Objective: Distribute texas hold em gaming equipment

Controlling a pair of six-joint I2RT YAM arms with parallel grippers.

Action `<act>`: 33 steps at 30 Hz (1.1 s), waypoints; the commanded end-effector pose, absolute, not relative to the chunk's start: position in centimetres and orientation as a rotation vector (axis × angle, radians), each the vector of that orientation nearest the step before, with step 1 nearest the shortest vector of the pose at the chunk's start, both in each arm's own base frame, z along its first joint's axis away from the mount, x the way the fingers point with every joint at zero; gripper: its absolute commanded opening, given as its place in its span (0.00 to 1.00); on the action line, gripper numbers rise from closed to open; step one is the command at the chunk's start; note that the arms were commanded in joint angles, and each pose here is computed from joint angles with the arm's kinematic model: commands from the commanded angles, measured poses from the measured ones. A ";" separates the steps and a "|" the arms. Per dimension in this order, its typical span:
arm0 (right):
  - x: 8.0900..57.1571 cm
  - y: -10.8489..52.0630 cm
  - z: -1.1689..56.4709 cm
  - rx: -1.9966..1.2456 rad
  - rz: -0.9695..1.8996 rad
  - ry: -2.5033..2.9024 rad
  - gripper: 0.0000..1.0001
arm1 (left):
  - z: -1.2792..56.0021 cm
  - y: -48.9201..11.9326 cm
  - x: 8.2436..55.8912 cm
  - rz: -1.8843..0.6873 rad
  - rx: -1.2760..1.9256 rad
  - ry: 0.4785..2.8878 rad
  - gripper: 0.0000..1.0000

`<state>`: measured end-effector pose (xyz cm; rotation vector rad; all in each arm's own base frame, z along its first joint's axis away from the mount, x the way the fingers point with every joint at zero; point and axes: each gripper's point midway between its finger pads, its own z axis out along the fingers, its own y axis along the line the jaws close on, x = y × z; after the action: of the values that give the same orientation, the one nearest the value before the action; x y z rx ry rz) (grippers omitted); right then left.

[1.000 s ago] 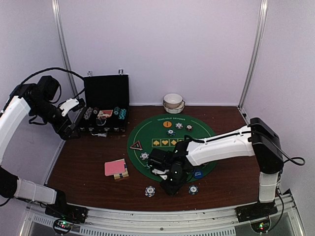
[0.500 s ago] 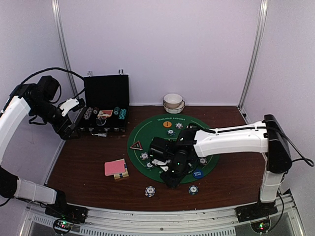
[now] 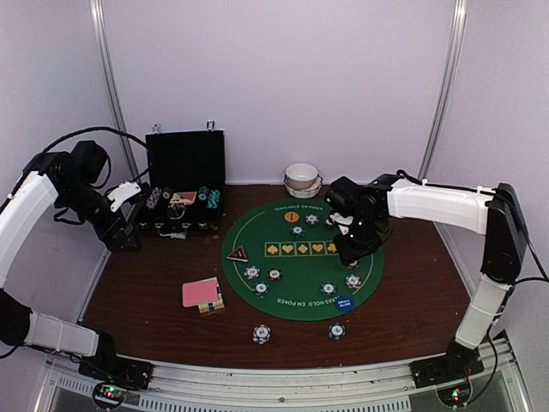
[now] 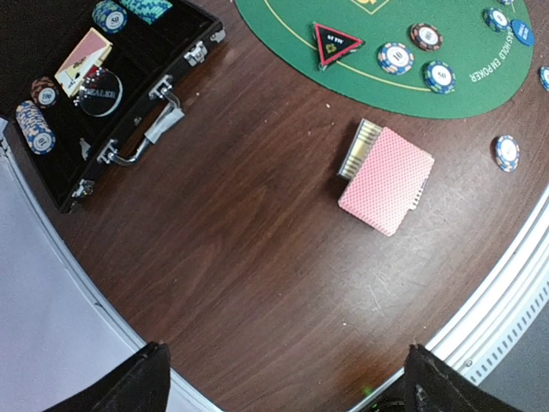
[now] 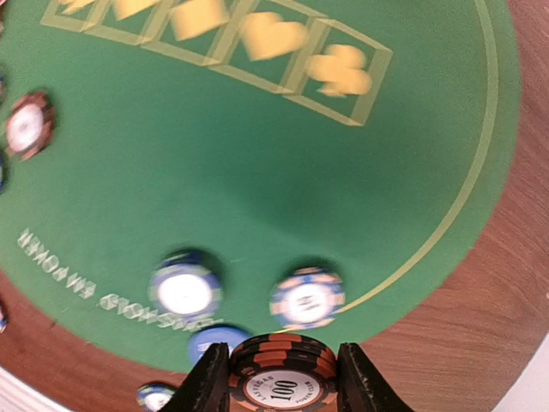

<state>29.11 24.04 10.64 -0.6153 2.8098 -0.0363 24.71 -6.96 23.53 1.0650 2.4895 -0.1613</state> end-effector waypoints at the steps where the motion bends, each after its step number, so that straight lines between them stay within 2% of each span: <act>1: 31.5 20.2 10.2 -0.442 -0.080 2.807 0.27 | 22.6 -7.3 24.2 -0.202 1.107 2.482 0.97; 14: 34.1 15.9 4.5 -0.220 -0.071 2.920 0.27 | 18.8 -9.4 22.9 -0.393 1.209 2.451 0.98; 24: 34.0 14.3 1.8 -0.158 -0.101 2.960 0.28 | 14.7 -11.3 22.3 -0.336 1.384 2.448 0.98; 27: 33.9 14.1 1.5 -0.150 -0.104 2.970 0.41 | 13.5 -11.9 22.0 -0.326 1.444 2.450 0.98; 29: 33.9 14.0 1.8 -0.149 -0.107 2.967 0.56 | 12.9 -12.3 21.9 -0.327 1.469 2.451 0.97; 33: 34.5 14.2 4.2 -0.133 -0.086 2.914 0.75 | 11.8 -13.1 21.6 -0.329 1.516 2.463 0.98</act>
<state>33.93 14.49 2.41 -0.1717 2.9635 -0.0862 20.88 -12.41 12.77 1.4793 2.4895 -0.3646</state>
